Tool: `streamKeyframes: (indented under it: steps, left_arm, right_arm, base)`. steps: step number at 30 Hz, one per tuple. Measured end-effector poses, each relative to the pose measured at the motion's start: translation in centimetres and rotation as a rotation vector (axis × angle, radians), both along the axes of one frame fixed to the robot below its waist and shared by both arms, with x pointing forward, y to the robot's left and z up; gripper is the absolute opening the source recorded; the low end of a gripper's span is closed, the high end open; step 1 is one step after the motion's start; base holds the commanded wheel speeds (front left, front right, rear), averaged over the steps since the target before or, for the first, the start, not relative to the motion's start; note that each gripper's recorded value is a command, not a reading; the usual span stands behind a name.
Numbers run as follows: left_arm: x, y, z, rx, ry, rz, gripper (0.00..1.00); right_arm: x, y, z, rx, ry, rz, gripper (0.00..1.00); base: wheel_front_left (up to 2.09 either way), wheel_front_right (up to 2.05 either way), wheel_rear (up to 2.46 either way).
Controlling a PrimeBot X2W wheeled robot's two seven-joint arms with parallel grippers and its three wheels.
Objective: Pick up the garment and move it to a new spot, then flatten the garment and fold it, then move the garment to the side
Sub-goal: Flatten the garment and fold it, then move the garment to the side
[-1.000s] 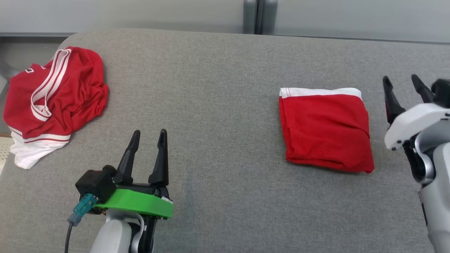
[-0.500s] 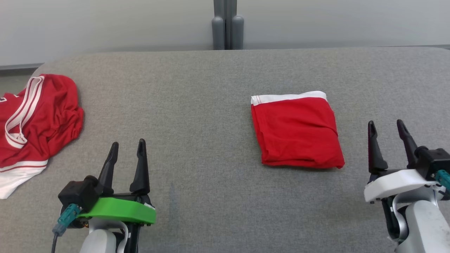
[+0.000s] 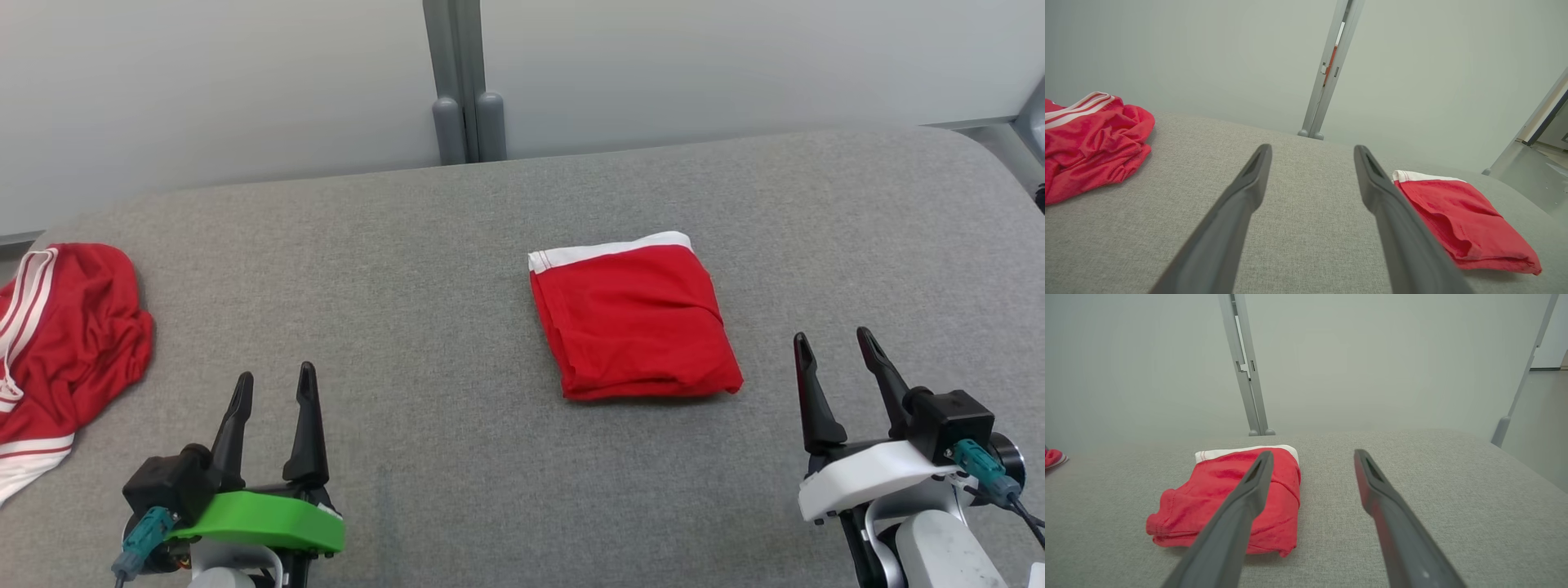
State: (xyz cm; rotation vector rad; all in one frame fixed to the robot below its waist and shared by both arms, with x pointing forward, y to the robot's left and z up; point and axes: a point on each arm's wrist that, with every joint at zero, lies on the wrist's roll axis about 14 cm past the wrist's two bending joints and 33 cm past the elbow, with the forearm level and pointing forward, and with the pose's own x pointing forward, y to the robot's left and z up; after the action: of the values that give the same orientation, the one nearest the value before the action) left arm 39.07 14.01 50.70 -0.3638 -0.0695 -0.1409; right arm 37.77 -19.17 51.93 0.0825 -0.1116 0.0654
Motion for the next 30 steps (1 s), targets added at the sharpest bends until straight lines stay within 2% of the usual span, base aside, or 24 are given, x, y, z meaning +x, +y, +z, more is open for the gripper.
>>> streamKeyframes:
  steps: [12,23,28,30]
  left_arm:
    - [-0.1,-1.0,-0.5,0.010,0.015,-0.030,1.00]
    - [-0.5,-0.5,-0.7,0.011,0.021,-0.018,1.00]
    - [-0.5,-0.4,-1.0,0.012,0.027,-0.013,1.00]
    - [-0.5,-0.2,-1.1,0.014,0.030,-0.009,1.00]
  right_arm:
    - [-0.2,-1.1,-0.3,0.015,0.011,-0.033,1.00]
    - [0.9,0.1,-0.3,0.007,0.013,0.005,1.00]
    - [2.5,0.5,0.2,0.005,0.007,0.026,1.00]
    - [3.8,0.8,0.0,0.007,0.050,0.044,1.00]
  base:
    - [0.00,0.00,0.00]
    - [0.00,0.00,0.00]
    - [0.00,0.00,0.00]
    - [0.00,0.00,0.00]
